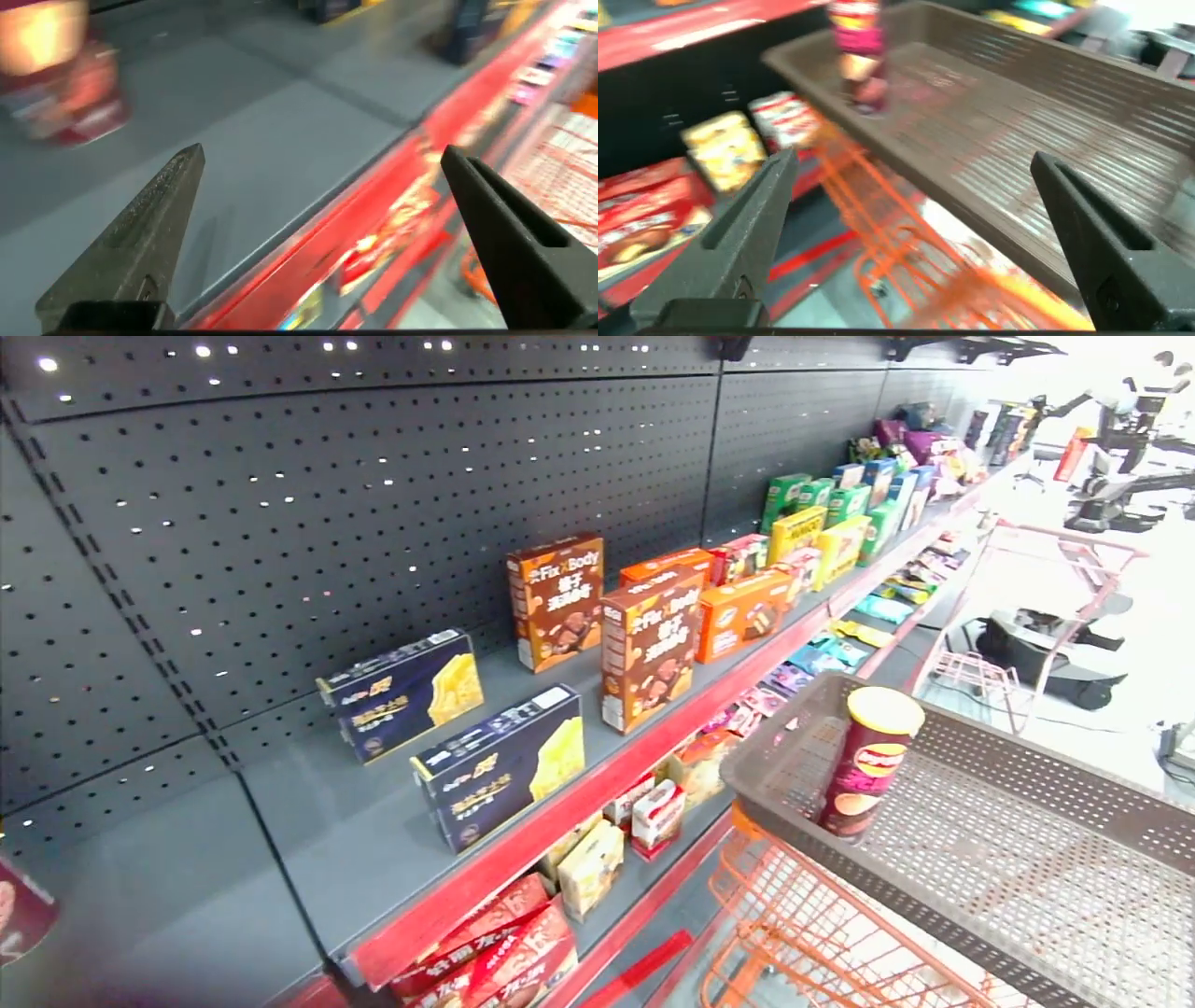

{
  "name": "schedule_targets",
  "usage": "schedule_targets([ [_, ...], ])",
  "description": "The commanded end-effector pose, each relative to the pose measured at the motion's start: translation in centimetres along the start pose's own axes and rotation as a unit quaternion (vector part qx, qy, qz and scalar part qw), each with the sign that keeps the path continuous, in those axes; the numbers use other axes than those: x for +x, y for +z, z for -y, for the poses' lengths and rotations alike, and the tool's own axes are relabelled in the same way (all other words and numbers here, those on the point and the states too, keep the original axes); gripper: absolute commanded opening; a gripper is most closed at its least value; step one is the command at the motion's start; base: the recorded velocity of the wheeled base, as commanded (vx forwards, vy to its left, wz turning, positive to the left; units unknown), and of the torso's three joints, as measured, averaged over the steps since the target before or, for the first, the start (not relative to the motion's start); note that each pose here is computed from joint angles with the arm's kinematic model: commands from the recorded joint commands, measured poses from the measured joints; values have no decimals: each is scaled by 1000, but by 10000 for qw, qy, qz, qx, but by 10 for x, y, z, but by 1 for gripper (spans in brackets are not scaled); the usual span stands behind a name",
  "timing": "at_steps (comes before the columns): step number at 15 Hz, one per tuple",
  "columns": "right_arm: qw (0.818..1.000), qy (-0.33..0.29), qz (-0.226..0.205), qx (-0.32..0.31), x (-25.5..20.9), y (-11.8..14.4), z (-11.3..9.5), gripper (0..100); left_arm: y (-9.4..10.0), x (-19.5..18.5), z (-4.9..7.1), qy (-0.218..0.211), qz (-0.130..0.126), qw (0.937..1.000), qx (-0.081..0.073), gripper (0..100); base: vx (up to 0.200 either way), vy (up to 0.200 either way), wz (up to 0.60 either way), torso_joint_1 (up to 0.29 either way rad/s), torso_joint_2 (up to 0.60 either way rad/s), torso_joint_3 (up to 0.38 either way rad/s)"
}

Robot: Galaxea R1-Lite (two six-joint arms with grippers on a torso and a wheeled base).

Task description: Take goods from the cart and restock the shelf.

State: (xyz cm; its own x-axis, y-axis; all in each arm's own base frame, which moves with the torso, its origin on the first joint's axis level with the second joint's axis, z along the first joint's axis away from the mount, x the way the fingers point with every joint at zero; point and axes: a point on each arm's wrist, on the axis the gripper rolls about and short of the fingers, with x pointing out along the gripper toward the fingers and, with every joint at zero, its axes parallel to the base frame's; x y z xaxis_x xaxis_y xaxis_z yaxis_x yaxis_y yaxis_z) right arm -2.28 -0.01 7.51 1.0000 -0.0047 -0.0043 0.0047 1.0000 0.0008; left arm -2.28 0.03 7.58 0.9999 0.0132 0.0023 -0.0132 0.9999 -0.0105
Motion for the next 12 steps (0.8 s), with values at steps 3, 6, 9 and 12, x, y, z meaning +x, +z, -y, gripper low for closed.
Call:
schedule_targets([
  [3, 10000, 0, 6, 3, 0, 0, 0, 100, 0, 0, 0, 3, -4, 10000, -2, 100, 0, 0, 0, 0, 0, 0],
  [6, 10000, -7, 6, 3, 0, 0, 0, 100, 0, 0, 0, 3, -4, 10000, -2, 100, 0, 0, 0, 0, 0, 0],
  [9, 10000, 0, -2, 3, 0, 0, 0, 100, 0, 0, 0, 3, -4, 10000, -2, 100, 0, 0, 0, 75, -154, -98],
  [12, 10000, 0, 6, 3, 0, 0, 0, 100, 0, 0, 0, 3, -4, 10000, -2, 100, 0, 0, 0, 0, 0, 0],
])
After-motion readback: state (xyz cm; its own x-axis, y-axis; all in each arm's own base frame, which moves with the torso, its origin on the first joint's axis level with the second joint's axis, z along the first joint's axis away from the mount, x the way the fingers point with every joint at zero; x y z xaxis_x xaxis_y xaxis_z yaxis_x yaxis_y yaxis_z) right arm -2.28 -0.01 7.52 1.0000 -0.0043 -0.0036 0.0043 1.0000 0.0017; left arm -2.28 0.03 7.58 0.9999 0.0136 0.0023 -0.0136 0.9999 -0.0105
